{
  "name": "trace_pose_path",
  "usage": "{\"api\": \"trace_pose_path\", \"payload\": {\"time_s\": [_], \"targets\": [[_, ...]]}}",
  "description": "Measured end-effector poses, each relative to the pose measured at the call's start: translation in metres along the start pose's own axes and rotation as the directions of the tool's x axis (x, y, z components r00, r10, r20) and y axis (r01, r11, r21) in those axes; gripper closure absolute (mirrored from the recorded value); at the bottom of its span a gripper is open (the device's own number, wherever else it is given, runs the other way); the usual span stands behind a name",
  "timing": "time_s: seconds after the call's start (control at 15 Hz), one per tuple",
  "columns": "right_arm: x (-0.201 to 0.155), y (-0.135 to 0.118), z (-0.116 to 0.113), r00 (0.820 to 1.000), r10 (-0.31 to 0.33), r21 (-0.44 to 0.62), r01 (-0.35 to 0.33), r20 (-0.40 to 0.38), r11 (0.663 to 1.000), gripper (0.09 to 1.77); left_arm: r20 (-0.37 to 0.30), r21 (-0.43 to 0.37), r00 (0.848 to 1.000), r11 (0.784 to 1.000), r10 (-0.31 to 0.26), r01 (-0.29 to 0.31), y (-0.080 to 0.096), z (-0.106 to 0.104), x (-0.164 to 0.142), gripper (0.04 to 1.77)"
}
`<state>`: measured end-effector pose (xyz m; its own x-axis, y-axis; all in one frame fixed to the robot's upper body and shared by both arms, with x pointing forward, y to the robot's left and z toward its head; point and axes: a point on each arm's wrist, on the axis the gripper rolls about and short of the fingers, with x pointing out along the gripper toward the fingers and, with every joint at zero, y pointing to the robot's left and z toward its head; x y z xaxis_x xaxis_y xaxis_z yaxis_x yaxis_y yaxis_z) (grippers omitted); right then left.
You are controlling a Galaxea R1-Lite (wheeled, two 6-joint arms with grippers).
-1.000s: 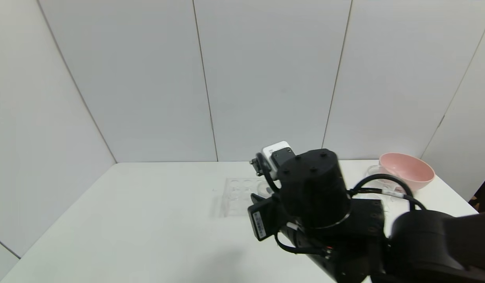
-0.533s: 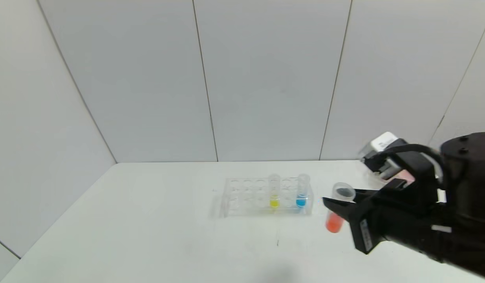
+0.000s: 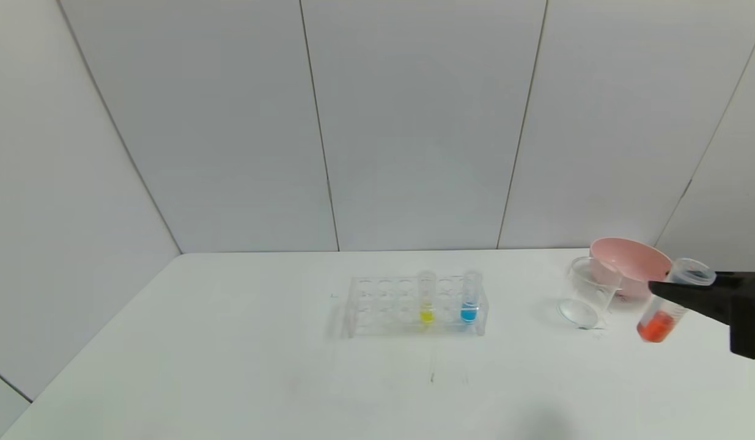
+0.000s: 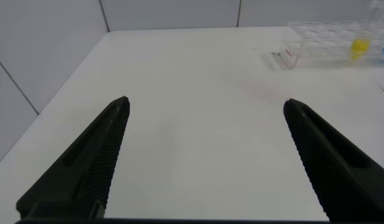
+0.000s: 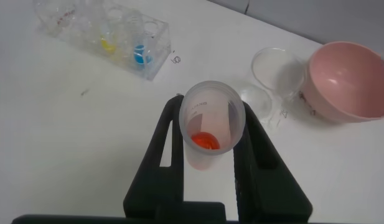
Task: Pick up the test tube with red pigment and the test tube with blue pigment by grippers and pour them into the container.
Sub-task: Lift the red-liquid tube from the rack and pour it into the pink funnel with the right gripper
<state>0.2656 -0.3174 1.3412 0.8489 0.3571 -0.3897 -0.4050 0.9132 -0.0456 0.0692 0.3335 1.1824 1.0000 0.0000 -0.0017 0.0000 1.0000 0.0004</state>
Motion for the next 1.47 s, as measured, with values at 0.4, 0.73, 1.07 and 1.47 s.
{"api": "trace_pose_path", "payload": {"time_s": [0.4, 0.73, 1.07, 1.47], "targets": [[-0.018, -0.063, -0.016, 0.998, -0.059, -0.065, 0.06, 0.03, 0.996, 1.34, 0.0, 0.0, 1.0, 1.0, 0.0, 0.0, 0.0, 0.0, 0.0, 0.05], [0.0, -0.098, -0.022, 0.996, -0.09, -0.084, 0.088, -0.02, 0.993, 1.34, 0.0, 0.0, 1.0, 1.0, 0.0, 0.0, 0.0, 0.0, 0.0, 0.05], [0.034, -0.125, -0.012, 0.993, -0.096, -0.169, 0.084, -0.064, 0.982, 1.34, 0.0, 0.0, 1.0, 1.0, 0.0, 0.0, 0.0, 0.0, 0.0, 0.05], [0.089, -0.123, 0.006, 0.987, -0.093, -0.317, 0.048, -0.128, 0.947, 1.34, 0.0, 0.0, 1.0, 1.0, 0.0, 0.0, 0.0, 0.0, 0.0, 0.05]]}}
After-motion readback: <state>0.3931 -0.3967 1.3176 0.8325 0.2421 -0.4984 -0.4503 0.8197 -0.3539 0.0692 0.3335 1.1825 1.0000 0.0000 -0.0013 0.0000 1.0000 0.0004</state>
